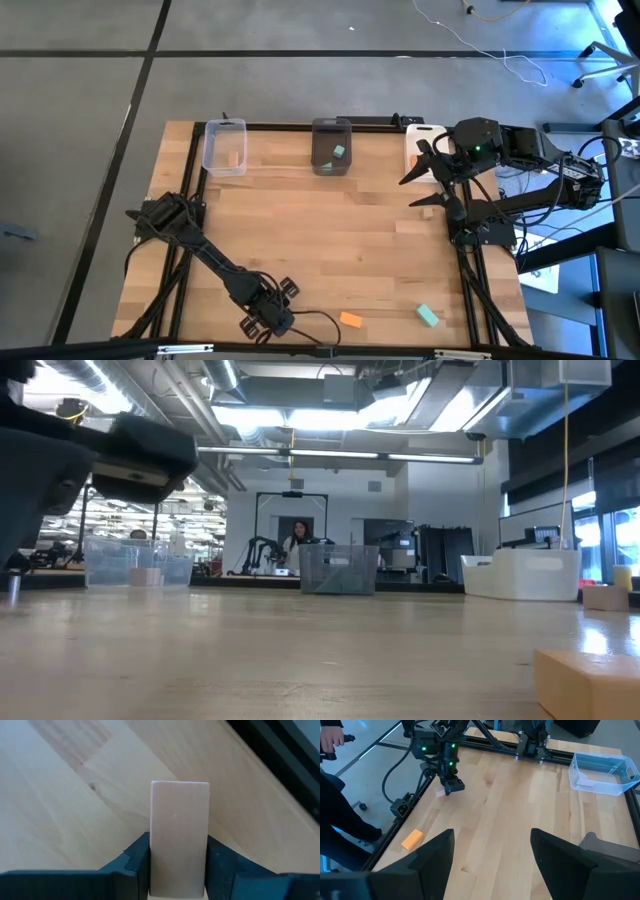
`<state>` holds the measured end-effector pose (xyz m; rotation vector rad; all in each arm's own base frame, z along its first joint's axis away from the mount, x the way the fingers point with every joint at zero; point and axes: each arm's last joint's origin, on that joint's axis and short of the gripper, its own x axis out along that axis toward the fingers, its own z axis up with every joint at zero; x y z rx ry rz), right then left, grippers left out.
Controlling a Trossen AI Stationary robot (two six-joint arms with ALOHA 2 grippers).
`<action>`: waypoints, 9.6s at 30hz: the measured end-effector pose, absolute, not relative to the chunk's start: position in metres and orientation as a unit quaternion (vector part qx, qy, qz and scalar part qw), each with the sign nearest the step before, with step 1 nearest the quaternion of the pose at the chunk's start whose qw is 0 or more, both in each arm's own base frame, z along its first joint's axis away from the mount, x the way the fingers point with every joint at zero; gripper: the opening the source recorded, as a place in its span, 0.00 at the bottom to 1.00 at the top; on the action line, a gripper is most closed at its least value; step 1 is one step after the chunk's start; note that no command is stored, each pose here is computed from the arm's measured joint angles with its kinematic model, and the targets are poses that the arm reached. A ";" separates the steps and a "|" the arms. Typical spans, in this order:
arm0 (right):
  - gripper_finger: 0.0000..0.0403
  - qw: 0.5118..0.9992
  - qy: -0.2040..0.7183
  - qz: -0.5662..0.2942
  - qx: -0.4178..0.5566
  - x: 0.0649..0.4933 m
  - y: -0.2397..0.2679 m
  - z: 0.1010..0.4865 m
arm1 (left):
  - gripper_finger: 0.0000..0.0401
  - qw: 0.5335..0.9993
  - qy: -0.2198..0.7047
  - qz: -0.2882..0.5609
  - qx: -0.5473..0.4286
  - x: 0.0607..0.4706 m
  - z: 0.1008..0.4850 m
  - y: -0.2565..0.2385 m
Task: Sort & place blocks by color
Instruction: Put the bottom light brown block into the transparent bin, then put the light brown block into the transparent bin
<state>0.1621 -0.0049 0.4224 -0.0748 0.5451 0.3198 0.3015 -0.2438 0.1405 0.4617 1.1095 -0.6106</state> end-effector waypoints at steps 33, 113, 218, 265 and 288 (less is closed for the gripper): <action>0.65 0.950 0.267 0.158 -0.040 0.162 -0.005 0.422 | 0.30 0.835 0.354 0.337 -0.252 0.277 0.308 -0.029; 0.65 0.956 0.276 0.090 -0.041 0.163 -0.009 0.422 | 0.49 0.511 0.514 0.519 -0.453 0.161 0.191 0.282; 0.56 0.417 0.553 -0.510 0.510 0.192 -0.064 0.129 | 0.50 0.933 0.354 -0.002 -0.065 0.207 0.373 -0.033; 0.33 0.883 0.420 -0.146 0.151 0.316 -0.047 0.239 | 0.50 0.911 0.314 0.108 -0.246 0.210 0.376 -0.031; 0.33 0.924 0.290 -0.186 -0.164 0.341 0.027 0.304 | 0.50 0.881 0.155 0.202 -0.399 0.292 0.361 -0.011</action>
